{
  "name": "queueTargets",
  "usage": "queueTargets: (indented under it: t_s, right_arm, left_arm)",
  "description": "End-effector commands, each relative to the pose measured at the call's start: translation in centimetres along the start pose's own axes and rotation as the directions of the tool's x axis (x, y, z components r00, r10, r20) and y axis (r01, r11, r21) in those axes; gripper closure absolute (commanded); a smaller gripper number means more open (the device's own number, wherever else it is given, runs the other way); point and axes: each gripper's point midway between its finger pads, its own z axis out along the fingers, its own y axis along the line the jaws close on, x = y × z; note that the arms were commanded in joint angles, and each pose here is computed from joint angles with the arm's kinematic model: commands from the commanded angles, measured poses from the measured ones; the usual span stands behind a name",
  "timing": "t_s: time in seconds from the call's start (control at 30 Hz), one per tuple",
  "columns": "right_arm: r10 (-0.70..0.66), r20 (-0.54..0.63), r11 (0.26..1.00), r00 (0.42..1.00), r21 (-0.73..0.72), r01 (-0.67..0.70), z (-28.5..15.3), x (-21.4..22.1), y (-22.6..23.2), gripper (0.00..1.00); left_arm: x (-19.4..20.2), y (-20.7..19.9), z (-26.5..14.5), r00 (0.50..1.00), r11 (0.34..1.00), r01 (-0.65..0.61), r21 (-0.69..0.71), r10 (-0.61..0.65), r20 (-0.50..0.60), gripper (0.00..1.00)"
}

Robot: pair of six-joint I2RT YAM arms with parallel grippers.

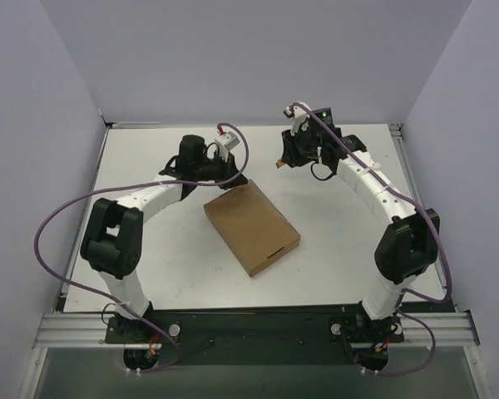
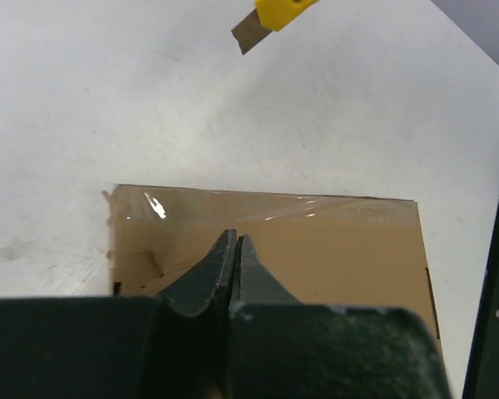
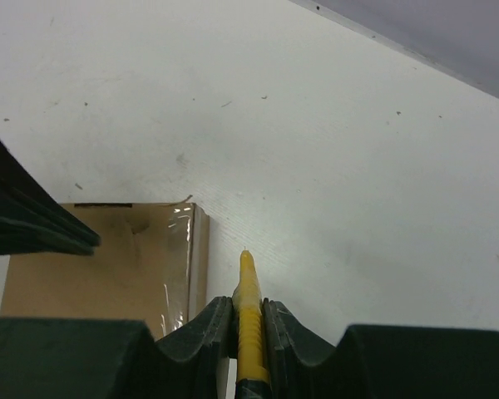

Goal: Unpack the express box

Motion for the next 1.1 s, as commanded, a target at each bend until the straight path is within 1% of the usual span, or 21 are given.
queueTargets:
  t_s: [0.0, 0.07, 0.1, 0.13, 0.23, 0.27, 0.37, 0.5, 0.53, 0.67, 0.77, 0.8, 0.87, 1.07]
  right_arm:
    - [0.047, 0.034, 0.999, 0.998, -0.002, -0.047, 1.2, -0.7, 0.5, 1.00]
    - [0.052, 0.026, 0.998, 0.998, -0.029, -0.051, 1.6, -0.3, 1.0, 1.00]
    - [0.049, 0.026, 0.998, 0.998, -0.039, -0.048, 1.8, -0.3, 1.4, 1.00]
    - [0.038, 0.020, 0.998, 0.999, -0.047, -0.037, 2.0, 0.0, 1.6, 1.00]
    - [0.017, 0.014, 0.996, 1.000, -0.091, -0.016, 2.6, 0.3, 3.0, 1.00]
    - [0.013, 0.007, 0.994, 1.000, -0.110, -0.012, 2.9, 0.6, 3.7, 1.00]
    - [-0.003, 0.012, 0.989, 1.000, -0.149, 0.005, 4.0, 0.9, 5.1, 1.00]
    - [-0.011, 0.002, 0.986, 1.000, -0.169, 0.012, 5.4, 1.4, 6.0, 1.00]
    - [-0.016, 0.002, 0.985, 1.000, -0.170, 0.016, 5.6, 1.5, 6.1, 1.00]
    - [-0.071, 0.011, 0.981, 0.997, -0.180, 0.072, 6.0, 1.6, 6.6, 1.00]
    - [-0.091, 0.008, 0.983, 0.996, -0.161, 0.091, 6.0, 1.9, 6.7, 1.00]
    - [-0.096, 0.010, 0.984, 0.995, -0.148, 0.096, 5.8, 1.9, 6.6, 1.00]
    - [-0.106, 0.008, 0.984, 0.994, -0.144, 0.106, 5.6, 2.1, 6.8, 1.00]
    - [-0.126, 0.014, 0.987, 0.992, -0.098, 0.126, 3.6, 2.3, 6.4, 1.00]
  left_arm:
    - [1.1, -1.0, 3.0, 0.998, 0.989, 0.055, 0.135, -0.053, -0.018, 1.00]
    - [1.3, -0.2, 3.7, 0.997, 0.991, 0.073, 0.110, -0.071, -0.028, 1.00]
    - [2.7, 0.5, 4.2, 0.994, 0.991, 0.100, 0.086, -0.095, -0.063, 1.00]
    - [3.3, 1.3, 4.3, 0.992, 0.993, 0.109, 0.055, -0.105, -0.076, 1.00]
    - [7.1, 2.5, 4.2, 0.974, 0.985, 0.173, 0.012, -0.169, -0.153, 1.00]
    - [8.0, 2.8, 4.0, 0.963, 0.977, 0.214, -0.003, -0.212, -0.165, 1.00]
    - [9.7, 3.1, 3.9, 0.948, 0.965, 0.261, -0.021, -0.260, -0.185, 1.00]
    - [11.3, 4.1, 3.7, 0.932, 0.954, 0.291, -0.069, -0.299, -0.206, 1.00]
    - [11.8, 4.4, 3.6, 0.933, 0.958, 0.278, -0.073, -0.287, -0.216, 1.00]
    - [14.0, 5.2, 3.0, 0.912, 0.948, 0.301, -0.103, -0.318, -0.259, 1.00]
    - [14.4, 5.5, 2.9, 0.911, 0.949, 0.296, -0.109, -0.315, -0.265, 1.00]
    - [15.1, 5.4, 2.7, 0.897, 0.942, 0.313, -0.119, -0.335, -0.288, 1.00]
    - [15.4, 5.5, 2.7, 0.894, 0.941, 0.317, -0.122, -0.339, -0.293, 1.00]
    - [15.6, 5.6, 2.8, 0.892, 0.941, 0.316, -0.118, -0.337, -0.301, 1.00]
